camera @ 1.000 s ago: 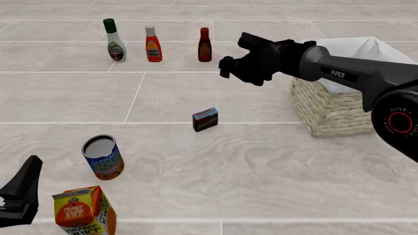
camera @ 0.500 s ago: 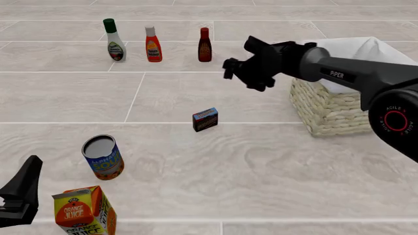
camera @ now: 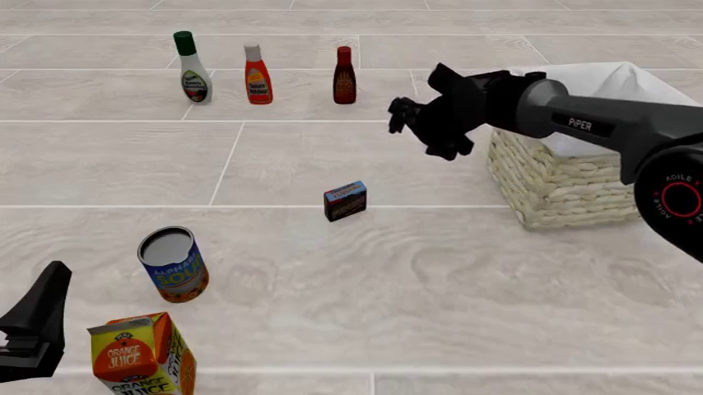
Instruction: Pick the chocolate pudding and place it in the basket.
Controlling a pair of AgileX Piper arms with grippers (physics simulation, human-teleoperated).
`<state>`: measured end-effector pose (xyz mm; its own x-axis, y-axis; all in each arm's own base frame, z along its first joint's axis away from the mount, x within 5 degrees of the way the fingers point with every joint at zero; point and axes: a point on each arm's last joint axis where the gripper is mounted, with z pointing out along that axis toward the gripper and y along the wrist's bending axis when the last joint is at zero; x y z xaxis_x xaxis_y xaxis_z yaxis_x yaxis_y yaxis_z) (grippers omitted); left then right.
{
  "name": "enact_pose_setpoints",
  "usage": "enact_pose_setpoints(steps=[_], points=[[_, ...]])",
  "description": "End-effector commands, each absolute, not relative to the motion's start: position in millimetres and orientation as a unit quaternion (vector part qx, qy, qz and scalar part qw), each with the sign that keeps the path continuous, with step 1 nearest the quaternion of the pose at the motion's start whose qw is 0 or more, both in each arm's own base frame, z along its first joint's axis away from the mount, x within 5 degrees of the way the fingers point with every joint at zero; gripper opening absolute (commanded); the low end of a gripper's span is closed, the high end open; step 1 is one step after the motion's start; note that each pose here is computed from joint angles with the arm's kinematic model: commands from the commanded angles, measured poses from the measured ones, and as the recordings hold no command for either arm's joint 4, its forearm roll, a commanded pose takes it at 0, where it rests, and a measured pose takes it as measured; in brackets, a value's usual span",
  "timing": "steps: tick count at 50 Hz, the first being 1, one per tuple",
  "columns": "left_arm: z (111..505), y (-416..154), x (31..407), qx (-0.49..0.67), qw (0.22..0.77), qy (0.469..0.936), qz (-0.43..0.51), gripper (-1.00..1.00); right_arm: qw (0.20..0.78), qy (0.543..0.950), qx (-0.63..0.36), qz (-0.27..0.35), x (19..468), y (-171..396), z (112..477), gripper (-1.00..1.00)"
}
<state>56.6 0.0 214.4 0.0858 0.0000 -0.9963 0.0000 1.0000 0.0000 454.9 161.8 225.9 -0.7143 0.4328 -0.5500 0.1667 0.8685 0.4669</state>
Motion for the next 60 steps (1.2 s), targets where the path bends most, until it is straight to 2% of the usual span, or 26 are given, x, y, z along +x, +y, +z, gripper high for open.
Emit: enact_pose_setpoints(steps=[1,28,60], points=[[214.4,0.0,56.6,0.0,0.737,0.676,0.0,1.0,0.33,0.902,0.188,0.205,451.4,165.6,221.2,1.0],[214.4,0.0,56.6,0.0,0.737,0.676,0.0,1.0,0.312,0.892,0.214,0.246,434.3,200.3,211.7,1.0],[214.4,0.0,56.6,0.0,0.737,0.676,0.0,1.0,0.302,0.892,0.222,0.253,428.5,208.6,196.9,1.0]])
